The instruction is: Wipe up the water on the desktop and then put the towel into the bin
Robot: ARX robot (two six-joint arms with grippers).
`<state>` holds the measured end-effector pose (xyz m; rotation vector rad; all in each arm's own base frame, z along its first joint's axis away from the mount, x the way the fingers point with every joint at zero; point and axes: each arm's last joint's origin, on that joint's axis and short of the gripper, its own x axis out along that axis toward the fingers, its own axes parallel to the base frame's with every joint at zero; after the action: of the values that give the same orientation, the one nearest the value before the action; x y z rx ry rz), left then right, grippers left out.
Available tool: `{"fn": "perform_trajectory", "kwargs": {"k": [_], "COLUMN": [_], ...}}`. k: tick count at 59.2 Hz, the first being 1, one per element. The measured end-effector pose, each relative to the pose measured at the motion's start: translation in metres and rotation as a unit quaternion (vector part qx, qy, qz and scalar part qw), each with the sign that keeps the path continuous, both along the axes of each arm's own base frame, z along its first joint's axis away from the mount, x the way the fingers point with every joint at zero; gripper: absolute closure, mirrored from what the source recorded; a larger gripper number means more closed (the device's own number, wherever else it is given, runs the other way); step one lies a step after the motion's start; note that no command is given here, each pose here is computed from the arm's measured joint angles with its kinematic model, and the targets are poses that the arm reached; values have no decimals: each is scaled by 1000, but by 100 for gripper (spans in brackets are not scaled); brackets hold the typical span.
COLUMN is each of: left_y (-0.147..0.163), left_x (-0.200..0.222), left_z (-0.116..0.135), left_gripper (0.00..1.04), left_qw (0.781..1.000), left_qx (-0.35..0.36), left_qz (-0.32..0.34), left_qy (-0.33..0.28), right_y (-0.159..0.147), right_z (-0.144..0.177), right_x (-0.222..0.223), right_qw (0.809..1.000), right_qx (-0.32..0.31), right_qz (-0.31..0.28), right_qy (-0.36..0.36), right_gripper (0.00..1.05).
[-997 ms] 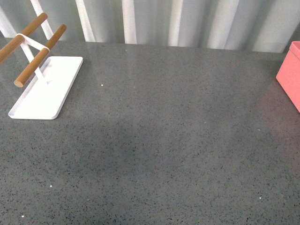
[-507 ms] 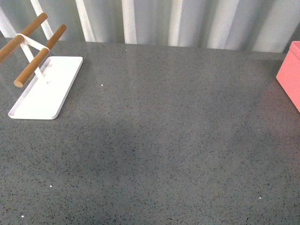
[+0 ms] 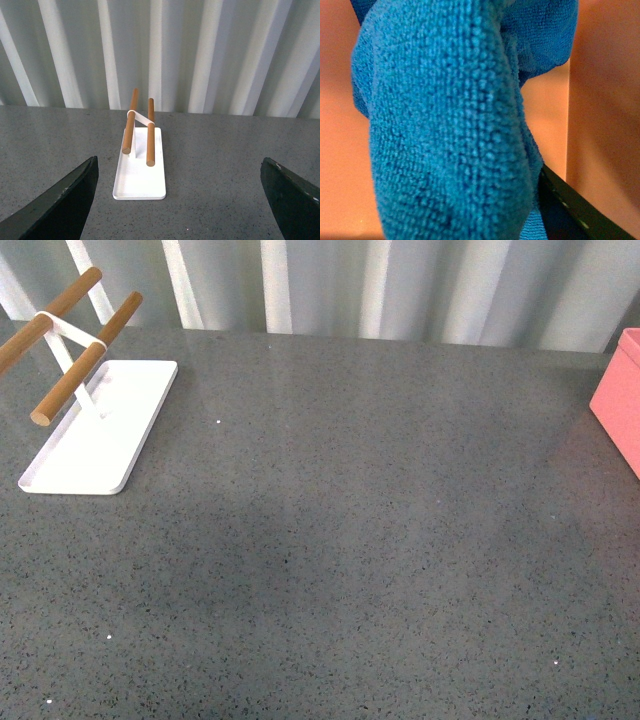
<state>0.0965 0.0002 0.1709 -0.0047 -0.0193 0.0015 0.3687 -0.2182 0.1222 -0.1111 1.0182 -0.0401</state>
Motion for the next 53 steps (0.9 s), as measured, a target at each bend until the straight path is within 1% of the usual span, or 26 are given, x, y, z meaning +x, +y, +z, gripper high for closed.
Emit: {"fn": "perform_trajectory", "kwargs": {"k": [5, 8, 19, 20, 22, 24, 26, 35, 53], "left_y": [0, 0, 0, 0, 0, 0, 0, 0, 0], "left_x": [0, 0, 0, 0, 0, 0, 0, 0, 0], "left_z": [0, 0, 0, 0, 0, 0, 0, 0, 0], "left_gripper": [7, 7, 7, 7, 7, 7, 7, 7, 7], "left_qw": [1000, 1000, 1000, 1000, 1000, 1000, 1000, 1000, 1000], "left_qx": [0, 0, 0, 0, 0, 0, 0, 0, 0], "left_qz": [0, 0, 0, 0, 0, 0, 0, 0, 0], "left_qy": [0, 0, 0, 0, 0, 0, 0, 0, 0], "right_y": [-1, -2, -6, -6, -6, -6, -5, 0, 12], "right_z": [0, 1, 1, 1, 1, 1, 2, 7, 34], "right_x": [-1, -1, -3, -3, -3, -3, -3, -1, 7], "right_qw": [1000, 1000, 1000, 1000, 1000, 1000, 1000, 999, 989], "right_qx": [1, 2, 5, 7, 10, 12, 16, 47, 138], "right_qz": [-3, -5, -10, -11, -12, -12, -12, -7, -6], "right_qy": [0, -1, -3, -4, -5, -6, -8, -19, -58], "right_gripper": [46, 37, 12, 9, 5, 5, 8, 7, 7]}}
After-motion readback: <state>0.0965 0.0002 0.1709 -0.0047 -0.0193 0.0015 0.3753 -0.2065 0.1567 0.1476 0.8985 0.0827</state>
